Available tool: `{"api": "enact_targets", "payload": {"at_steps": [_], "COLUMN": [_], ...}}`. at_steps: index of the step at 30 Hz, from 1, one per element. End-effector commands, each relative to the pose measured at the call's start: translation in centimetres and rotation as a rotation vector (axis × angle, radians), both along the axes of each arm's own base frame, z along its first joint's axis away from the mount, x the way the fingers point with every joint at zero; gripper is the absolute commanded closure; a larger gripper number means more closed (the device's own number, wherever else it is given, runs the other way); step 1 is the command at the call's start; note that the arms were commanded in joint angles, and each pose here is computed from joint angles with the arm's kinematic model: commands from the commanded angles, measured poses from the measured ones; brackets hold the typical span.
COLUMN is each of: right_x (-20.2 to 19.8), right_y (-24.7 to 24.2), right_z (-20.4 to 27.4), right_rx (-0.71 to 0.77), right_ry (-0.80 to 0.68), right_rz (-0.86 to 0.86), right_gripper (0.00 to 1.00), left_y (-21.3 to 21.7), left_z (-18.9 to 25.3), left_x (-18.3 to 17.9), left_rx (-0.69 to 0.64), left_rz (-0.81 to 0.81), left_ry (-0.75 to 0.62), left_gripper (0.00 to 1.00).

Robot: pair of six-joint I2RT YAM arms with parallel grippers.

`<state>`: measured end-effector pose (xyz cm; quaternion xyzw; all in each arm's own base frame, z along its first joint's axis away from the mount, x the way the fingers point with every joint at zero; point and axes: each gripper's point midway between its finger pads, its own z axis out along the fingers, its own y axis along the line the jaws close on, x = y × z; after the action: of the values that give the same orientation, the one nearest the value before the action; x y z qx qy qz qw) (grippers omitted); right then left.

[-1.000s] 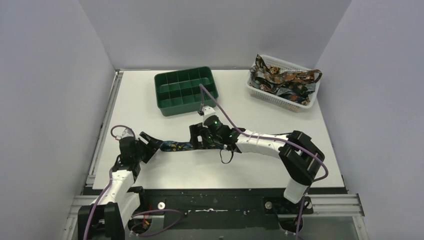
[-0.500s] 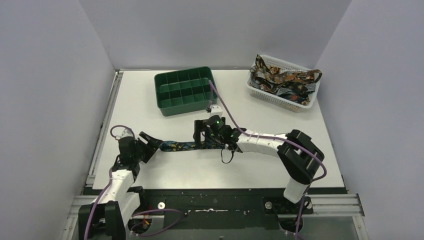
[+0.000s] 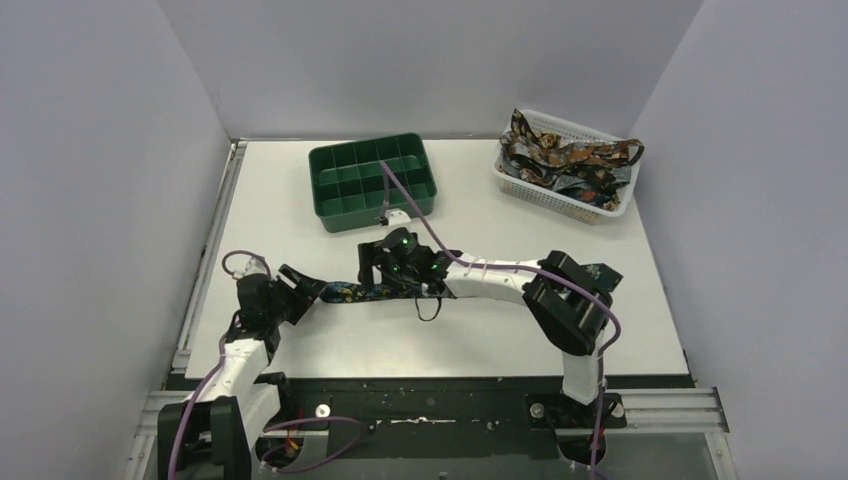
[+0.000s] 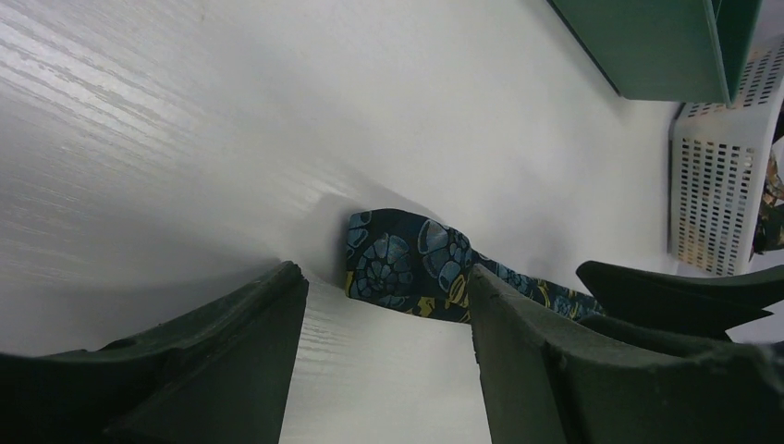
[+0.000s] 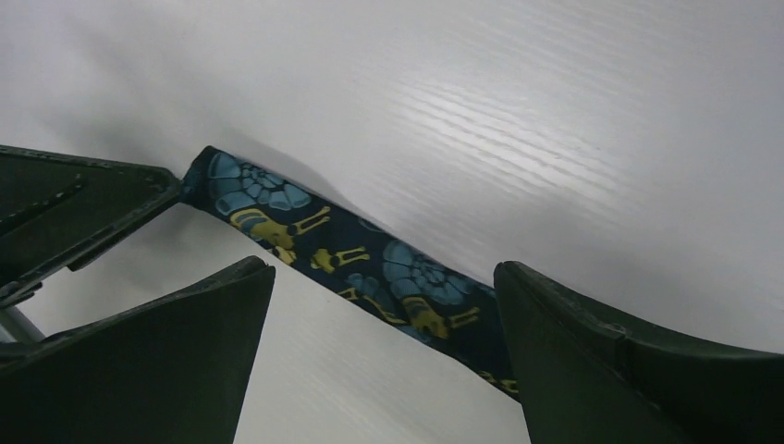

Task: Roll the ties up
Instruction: Roll the tie at the center of the board.

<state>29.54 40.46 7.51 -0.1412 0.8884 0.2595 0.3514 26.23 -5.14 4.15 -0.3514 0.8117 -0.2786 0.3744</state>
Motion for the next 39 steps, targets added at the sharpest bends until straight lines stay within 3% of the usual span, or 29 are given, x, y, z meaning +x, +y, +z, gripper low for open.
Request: {"api": "enact_targets", "payload": {"at_steps": [1, 6, 18, 31, 39], "right_x": [-0.4, -1.6, -0.4, -2.0, -2.5], "right_y": [2.7, 4.8, 4.9, 6.5, 6.5], "right_z": [0.2, -1.3, -2.2, -4.5, -3.5], "right_rx": [-0.03, -0.112, -0.217, -0.31, -0.341], "right_ry": [-0.019, -0.022, -0.053, -0.047, -0.1], "right_rz": [0.041, 0.09, 0.09, 0.18, 0.178], "right_gripper": [0.09, 0.22, 0.45, 0.56, 0.59], "left_y": [-0.7, -0.7, 0.0, 0.2, 0.0], "left_z": [0.8, -0.3, -1.3, -2.6, -3.3], "left_x": [0.6, 0.5, 0.9, 0.3, 0.0], "left_rx": [-0.024, -0.032, 0.001, 0.012, 0.01], "left_rz": [-0.05, -0.043, -0.028, -0.02, -0.038], "left_ry": [-0.051, -0.014, 0.012, 0.08, 0.108], "left_gripper": [0.4, 0.4, 0.4, 0.45, 0.57]}}
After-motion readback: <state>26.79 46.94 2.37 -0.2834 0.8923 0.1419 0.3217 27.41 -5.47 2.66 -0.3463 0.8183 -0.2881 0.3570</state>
